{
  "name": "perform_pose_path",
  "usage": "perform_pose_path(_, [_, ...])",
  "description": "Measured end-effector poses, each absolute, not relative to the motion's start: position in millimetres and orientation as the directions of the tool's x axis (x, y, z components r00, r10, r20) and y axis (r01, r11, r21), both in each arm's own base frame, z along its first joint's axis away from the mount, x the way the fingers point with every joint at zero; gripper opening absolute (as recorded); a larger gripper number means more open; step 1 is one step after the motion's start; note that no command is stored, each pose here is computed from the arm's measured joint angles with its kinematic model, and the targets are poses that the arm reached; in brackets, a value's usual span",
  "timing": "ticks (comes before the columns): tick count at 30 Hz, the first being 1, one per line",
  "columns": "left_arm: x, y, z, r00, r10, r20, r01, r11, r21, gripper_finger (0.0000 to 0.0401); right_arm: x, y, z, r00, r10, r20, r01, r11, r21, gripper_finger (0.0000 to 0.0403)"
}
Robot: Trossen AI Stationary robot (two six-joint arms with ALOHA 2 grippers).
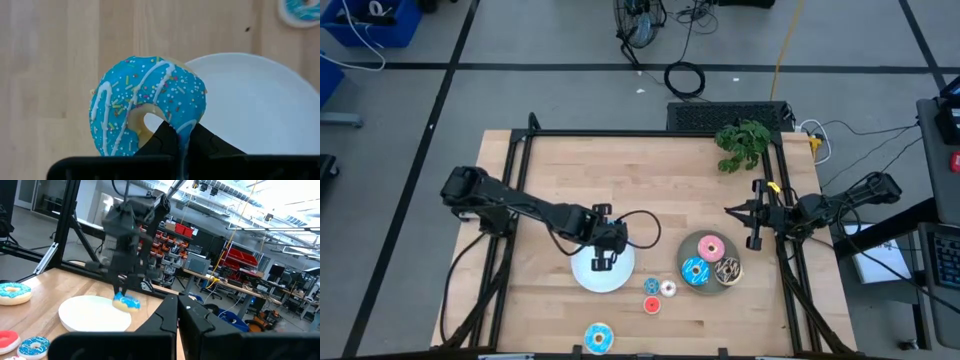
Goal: Pick & Place donuts
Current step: Put the large blue donut on the white plate
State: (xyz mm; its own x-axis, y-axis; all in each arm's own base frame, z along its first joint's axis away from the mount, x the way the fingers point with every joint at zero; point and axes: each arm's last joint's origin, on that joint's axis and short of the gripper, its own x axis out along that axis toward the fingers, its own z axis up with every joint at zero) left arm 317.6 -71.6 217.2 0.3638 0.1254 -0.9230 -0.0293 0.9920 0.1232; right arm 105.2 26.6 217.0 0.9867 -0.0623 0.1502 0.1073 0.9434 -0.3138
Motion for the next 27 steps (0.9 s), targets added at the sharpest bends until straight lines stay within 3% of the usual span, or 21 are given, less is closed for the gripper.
perform_pose_path(12, [312, -73, 186, 0.367, 0.093, -0.925, -0.077, 0.995, 0.07, 0.0013, 105, 27, 217, 0.987, -0.062, 0.15, 0.108, 0.942, -0.319, 0.0])
perform_pose_path(27, [315, -80, 157, 0.277, 0.113, -0.954, -0.092, 0.992, 0.09, 0.0022, 105, 27, 217, 0.987, -0.064, 0.15, 0.112, 0.937, -0.332, 0.0])
